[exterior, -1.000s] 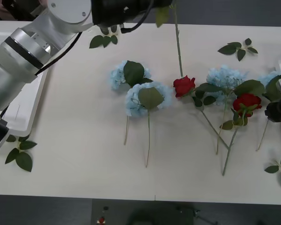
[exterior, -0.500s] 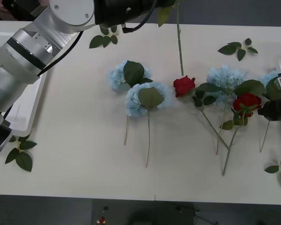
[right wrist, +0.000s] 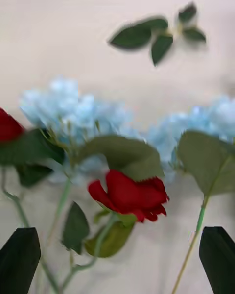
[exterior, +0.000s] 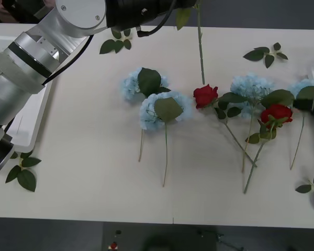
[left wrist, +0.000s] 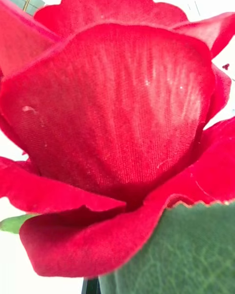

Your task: Put the red flowers into the right box and the blue flowers into the left box

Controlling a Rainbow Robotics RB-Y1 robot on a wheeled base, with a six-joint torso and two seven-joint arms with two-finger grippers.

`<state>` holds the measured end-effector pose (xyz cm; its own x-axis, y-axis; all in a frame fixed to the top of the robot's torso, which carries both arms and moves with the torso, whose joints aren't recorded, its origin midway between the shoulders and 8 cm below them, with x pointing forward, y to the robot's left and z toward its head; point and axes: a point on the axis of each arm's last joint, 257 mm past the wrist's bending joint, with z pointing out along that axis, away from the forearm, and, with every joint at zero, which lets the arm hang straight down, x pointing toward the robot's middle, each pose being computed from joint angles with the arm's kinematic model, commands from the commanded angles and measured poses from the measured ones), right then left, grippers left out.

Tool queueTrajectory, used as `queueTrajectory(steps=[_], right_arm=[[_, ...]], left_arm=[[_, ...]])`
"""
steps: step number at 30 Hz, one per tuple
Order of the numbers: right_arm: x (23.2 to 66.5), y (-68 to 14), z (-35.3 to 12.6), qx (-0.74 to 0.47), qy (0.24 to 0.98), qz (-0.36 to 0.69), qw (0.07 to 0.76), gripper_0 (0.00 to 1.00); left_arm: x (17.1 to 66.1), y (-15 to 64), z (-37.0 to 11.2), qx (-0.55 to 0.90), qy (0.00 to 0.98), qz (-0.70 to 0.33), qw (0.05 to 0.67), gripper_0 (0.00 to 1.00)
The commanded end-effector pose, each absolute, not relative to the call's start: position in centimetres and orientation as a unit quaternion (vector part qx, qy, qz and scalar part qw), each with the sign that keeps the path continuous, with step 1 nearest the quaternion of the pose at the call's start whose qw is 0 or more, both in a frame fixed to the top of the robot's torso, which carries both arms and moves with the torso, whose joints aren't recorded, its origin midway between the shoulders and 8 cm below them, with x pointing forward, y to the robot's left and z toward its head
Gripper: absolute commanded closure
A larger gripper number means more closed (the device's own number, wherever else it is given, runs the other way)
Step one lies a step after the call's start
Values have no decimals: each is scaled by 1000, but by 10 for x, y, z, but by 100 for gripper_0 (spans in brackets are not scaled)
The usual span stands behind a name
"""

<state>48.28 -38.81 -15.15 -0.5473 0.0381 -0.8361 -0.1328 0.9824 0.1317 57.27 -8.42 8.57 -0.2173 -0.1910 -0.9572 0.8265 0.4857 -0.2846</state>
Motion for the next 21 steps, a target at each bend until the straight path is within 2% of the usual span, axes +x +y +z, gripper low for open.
queueTrajectory(steps=[1,11,21], right_arm=[[480,-334,-108,-38,837,156,524,5],[468,-235,-65,-112,774,232,578,1],[482,-136,-46,-193,718,286,604,1]], left_arm=[[566,-90,99,254,631,-448,580,100],[566,-90,99,254,631,-448,580,100],[566,-90,99,254,631,-448,580,100]])
